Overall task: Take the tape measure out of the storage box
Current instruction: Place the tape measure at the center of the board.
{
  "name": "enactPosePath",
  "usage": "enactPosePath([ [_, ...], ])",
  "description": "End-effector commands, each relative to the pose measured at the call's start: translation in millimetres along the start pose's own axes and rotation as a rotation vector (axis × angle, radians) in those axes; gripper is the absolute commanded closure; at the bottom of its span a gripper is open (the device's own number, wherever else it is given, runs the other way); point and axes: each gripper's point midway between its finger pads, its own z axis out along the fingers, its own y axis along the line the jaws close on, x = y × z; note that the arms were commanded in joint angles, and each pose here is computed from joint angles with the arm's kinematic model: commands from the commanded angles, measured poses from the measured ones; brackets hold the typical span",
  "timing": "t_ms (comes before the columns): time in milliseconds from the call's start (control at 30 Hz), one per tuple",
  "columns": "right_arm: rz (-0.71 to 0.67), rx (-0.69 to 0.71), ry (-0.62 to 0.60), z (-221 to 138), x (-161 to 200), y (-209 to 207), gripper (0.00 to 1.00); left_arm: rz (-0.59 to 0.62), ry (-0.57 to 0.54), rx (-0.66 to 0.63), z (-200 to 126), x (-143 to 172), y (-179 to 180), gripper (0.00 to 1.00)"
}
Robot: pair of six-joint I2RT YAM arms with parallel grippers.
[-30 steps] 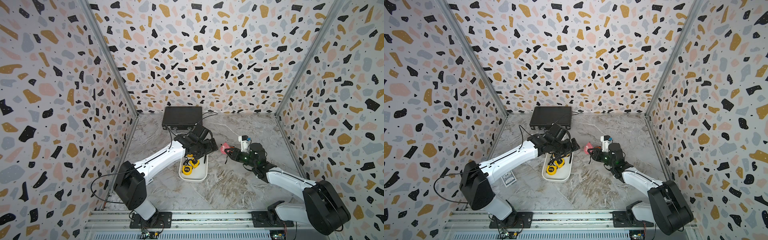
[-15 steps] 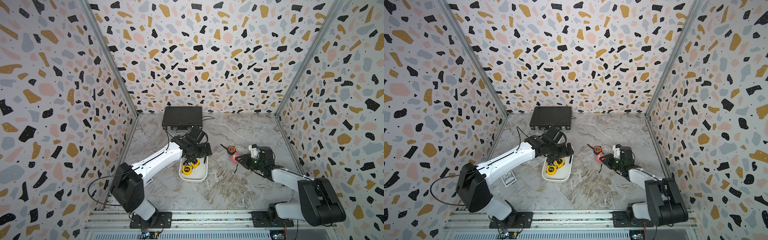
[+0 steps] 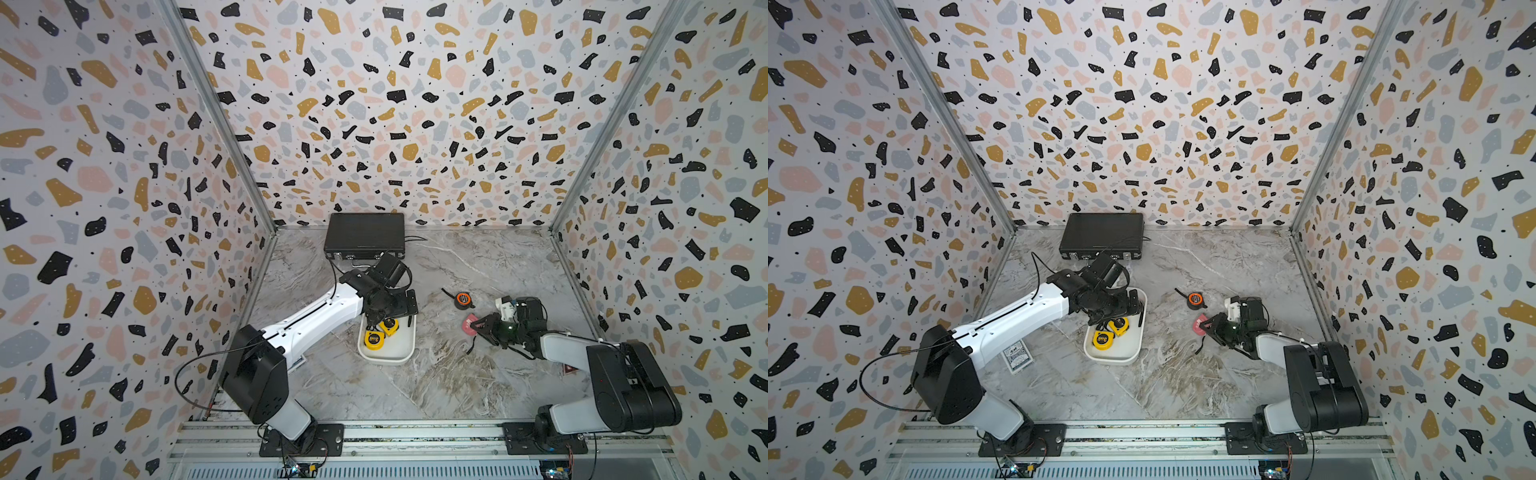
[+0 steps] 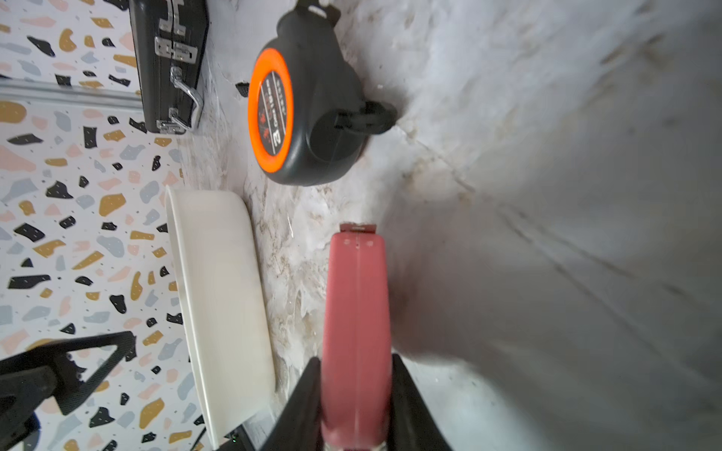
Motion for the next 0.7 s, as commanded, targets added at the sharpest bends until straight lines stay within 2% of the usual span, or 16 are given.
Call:
enactPosePath([
  [0, 0.004, 0.033, 0.025, -3, 7, -7, 0.61, 0.049, 0.019, -0.073, 3, 3, 15, 0.00],
  [467, -0.046, 0.120, 0.048, -23, 18, -9, 0.23, 0.160, 0.061, -0.228, 21, 2, 40, 0.00],
  [667, -0.077, 0.147, 0.038, -36, 20, -4, 0.13, 0.148, 0.086, -0.235, 34, 4, 41, 0.00],
])
